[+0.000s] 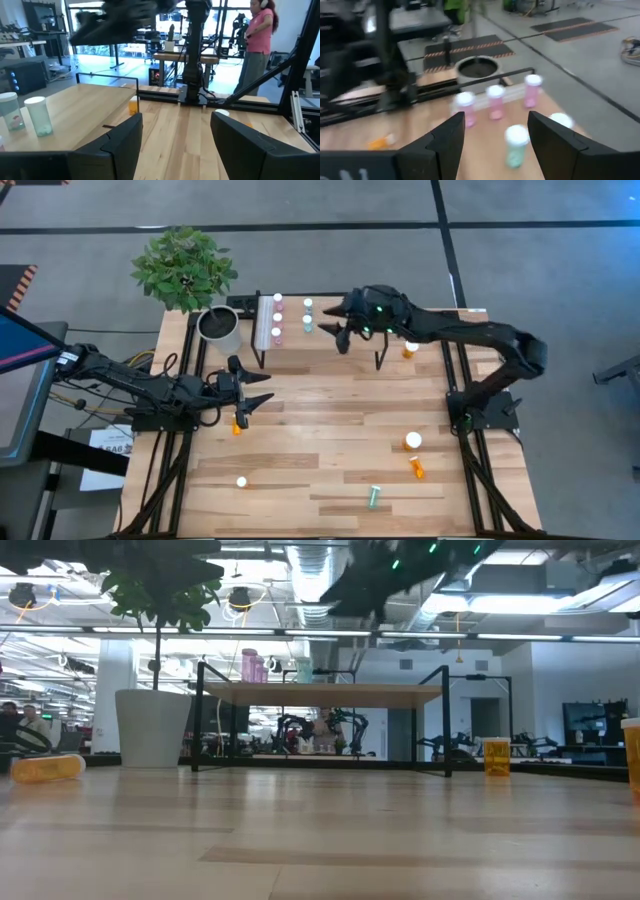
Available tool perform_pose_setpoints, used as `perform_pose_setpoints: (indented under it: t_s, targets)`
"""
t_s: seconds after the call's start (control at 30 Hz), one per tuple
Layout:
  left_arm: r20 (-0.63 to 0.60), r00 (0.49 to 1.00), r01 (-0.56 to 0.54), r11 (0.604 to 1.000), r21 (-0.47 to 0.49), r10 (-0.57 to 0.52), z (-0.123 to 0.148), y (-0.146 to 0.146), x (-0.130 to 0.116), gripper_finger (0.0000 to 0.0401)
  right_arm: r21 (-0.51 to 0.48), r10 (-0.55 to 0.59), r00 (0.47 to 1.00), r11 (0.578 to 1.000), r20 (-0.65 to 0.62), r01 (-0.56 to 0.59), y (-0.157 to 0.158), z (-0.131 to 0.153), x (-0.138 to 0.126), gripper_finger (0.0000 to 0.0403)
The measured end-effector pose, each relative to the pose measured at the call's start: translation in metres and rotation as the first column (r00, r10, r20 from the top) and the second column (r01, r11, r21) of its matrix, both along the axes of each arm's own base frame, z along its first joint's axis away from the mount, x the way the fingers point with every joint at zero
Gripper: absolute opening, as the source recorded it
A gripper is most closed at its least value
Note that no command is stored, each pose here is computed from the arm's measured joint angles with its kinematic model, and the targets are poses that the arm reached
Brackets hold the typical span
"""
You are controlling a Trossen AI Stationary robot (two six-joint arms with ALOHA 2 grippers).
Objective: Pick and place medicine bottles onto shelf by color
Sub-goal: Put the blue pill bottle aligned with the other blue pill bottles on the shelf
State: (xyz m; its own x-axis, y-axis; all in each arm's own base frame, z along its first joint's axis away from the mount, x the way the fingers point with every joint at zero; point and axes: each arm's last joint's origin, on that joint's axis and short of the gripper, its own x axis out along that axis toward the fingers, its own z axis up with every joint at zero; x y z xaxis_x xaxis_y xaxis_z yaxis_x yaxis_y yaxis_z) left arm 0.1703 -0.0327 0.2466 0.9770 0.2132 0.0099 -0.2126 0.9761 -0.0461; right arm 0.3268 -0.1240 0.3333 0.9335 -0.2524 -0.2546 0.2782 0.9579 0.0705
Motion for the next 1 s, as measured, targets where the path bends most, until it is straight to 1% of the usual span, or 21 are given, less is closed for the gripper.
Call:
perform_pose_setpoints:
  t_s: [0.1,0.23,0.33,0.47,0.53,0.67,0.73,0.83,0.93,1.0]
  targets:
    - [0.012,1.0,0.002,1.0,-0.004,-0.002,0.001,0.0,0.0,0.0222,0.014,0.078,0.996,0.997,-0.036,-0.078,0.034,0.009,-0.012,0.024]
    - [0.034,0.999,0.03,0.999,-0.018,-0.03,0.003,-0.001,0.0,0.0222,0.062,0.133,0.985,0.99,-0.106,-0.127,0.086,-0.001,-0.025,0.024]
    - [0.057,0.997,0.058,0.998,-0.032,-0.057,0.005,-0.002,0.0,0.0222,0.105,0.152,0.98,0.985,-0.128,-0.138,0.124,-0.013,-0.035,0.024]
    - [0.077,0.993,0.087,0.995,-0.044,-0.084,0.007,-0.002,0.0,0.0222,0.131,0.136,0.979,0.984,-0.149,-0.117,0.167,-0.027,-0.046,0.024]
    - [0.086,0.992,0.099,0.993,-0.065,-0.093,0.007,-0.003,0.0,0.0222,0.138,0.133,0.978,0.984,-0.159,-0.112,0.185,-0.031,-0.051,0.024]
    - [0.094,0.982,0.17,0.98,-0.099,-0.161,0.007,-0.007,0.0,0.0222,0.159,0.132,0.981,0.981,-0.144,-0.109,0.212,-0.033,-0.058,0.024]
    - [0.097,0.979,0.19,0.976,-0.103,-0.181,0.007,-0.011,-0.001,0.0222,0.169,0.133,0.981,0.98,-0.141,-0.109,0.223,-0.033,-0.063,0.024]
    - [0.074,0.981,0.188,0.978,-0.093,-0.181,0.004,-0.015,-0.001,0.0222,0.202,0.136,0.984,0.973,-0.114,-0.111,0.239,-0.032,-0.07,0.024]
    - [0.063,0.976,0.214,0.965,-0.152,-0.207,-0.001,-0.023,0.004,0.0222,0.245,0.178,0.981,0.957,-0.08,-0.154,0.255,-0.03,-0.075,0.024]
    - [0.075,0.967,0.251,0.954,-0.162,-0.242,-0.004,-0.032,0.009,0.0222,0.269,0.197,0.979,0.947,-0.048,-0.177,0.267,-0.03,-0.077,0.024]
